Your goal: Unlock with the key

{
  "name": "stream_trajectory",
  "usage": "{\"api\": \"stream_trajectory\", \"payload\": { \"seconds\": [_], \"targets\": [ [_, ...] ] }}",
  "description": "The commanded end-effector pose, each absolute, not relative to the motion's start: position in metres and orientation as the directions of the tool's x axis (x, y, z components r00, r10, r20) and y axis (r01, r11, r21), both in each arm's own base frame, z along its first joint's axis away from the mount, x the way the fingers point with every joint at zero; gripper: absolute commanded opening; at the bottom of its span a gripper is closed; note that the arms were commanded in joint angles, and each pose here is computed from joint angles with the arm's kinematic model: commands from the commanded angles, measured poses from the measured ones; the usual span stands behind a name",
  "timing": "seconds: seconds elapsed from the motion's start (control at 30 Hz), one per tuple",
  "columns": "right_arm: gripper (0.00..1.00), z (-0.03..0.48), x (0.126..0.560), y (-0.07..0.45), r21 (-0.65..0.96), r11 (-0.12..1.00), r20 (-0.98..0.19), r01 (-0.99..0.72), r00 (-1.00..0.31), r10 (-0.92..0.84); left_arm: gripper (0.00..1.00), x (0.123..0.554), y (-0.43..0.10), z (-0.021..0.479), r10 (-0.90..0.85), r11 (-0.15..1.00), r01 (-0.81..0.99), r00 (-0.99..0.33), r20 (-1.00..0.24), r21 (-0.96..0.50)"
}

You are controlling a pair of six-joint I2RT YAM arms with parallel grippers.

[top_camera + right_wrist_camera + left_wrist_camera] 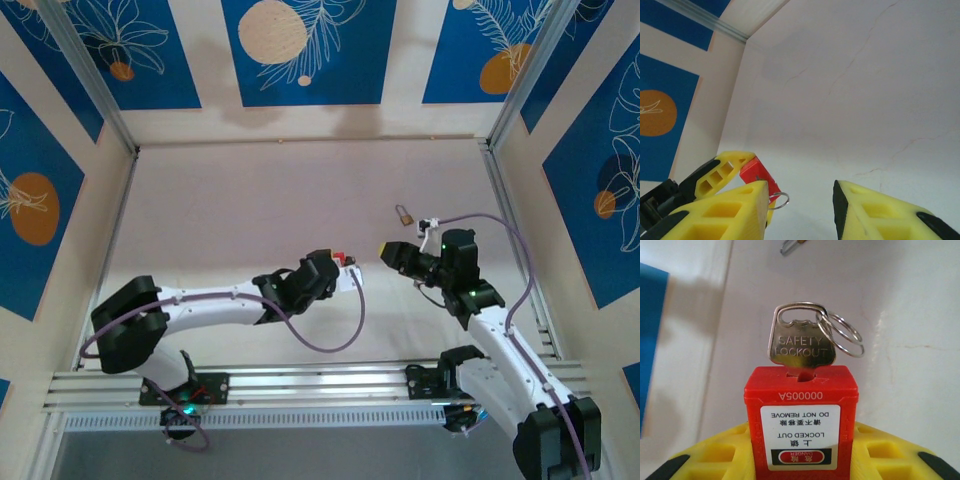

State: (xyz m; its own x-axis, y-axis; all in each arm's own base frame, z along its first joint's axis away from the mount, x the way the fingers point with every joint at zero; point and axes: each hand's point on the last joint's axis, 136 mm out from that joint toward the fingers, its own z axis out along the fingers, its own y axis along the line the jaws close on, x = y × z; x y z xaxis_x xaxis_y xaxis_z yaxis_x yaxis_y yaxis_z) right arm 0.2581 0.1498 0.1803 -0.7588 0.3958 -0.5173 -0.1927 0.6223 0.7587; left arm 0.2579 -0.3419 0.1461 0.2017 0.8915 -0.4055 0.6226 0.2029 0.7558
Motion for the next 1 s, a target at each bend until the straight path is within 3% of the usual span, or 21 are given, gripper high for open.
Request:
{"api": "stream_trajectory", "payload": {
  "seconds": [0.0,0.47,0.97],
  "targets": [
    [0.4,0.199,0.26,0.159,0.764,0.582,-0.551,-0.279,-0.753,0.361,0.2,0.269,-0.34,0.171,0.918,0.171,0.478,0.241,-0.316,0.862],
    [0.4,0.196,0.255,0.175,0.76,0.527,-0.585,-0.381,-0.755,0.298,0.2,0.258,-0.346,0.175,0.935,0.06,0.113,0.34,-0.095,0.992],
    [0.45,0.142,0.239,0.189,0.719,0.622,-0.536,-0.311,-0.817,0.211,0.21,0.257,-0.355,0.151,0.939,0.053,0.051,0.338,-0.067,0.997]
  ]
}}
